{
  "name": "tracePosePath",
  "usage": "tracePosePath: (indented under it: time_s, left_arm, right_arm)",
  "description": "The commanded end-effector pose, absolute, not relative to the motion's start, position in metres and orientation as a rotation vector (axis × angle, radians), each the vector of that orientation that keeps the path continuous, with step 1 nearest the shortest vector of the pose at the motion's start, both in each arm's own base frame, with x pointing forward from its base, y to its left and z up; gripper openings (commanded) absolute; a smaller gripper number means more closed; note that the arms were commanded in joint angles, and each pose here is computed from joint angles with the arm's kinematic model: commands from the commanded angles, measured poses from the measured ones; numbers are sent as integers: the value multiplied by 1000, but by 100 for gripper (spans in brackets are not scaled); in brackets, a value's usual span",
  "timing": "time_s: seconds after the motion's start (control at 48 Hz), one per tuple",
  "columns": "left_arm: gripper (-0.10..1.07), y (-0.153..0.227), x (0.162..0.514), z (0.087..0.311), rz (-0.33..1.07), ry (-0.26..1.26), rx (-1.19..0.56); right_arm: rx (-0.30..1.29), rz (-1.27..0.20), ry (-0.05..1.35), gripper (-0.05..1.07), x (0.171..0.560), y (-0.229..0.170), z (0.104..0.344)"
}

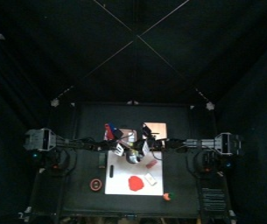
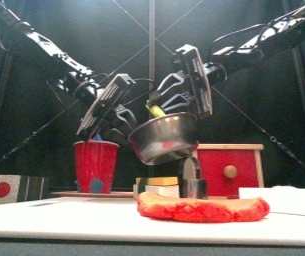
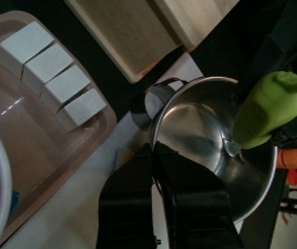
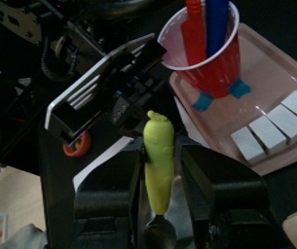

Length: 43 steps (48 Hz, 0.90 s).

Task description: Place bowl off cutting board

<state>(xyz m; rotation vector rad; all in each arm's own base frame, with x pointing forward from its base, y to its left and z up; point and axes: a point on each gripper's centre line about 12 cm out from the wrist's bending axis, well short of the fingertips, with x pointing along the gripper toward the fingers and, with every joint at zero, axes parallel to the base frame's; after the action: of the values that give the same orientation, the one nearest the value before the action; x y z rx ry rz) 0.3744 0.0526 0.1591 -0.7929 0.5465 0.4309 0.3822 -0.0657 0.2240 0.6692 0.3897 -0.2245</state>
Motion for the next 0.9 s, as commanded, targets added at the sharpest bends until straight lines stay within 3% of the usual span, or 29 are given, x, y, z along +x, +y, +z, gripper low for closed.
tracePosePath:
  time_s: [0.0, 0.375, 0.875]
  left_arm:
    - [31, 55, 379, 174, 419, 498, -787]
    - [31, 55, 380, 174, 416, 499, -783]
    - [31, 55, 381, 177, 410, 493, -775]
  right_arm:
    - [659, -203, 325, 54, 382, -66, 249]
    - [639, -239, 294, 54, 382, -86, 257]
    - [626, -272, 375, 54, 420, -104, 218]
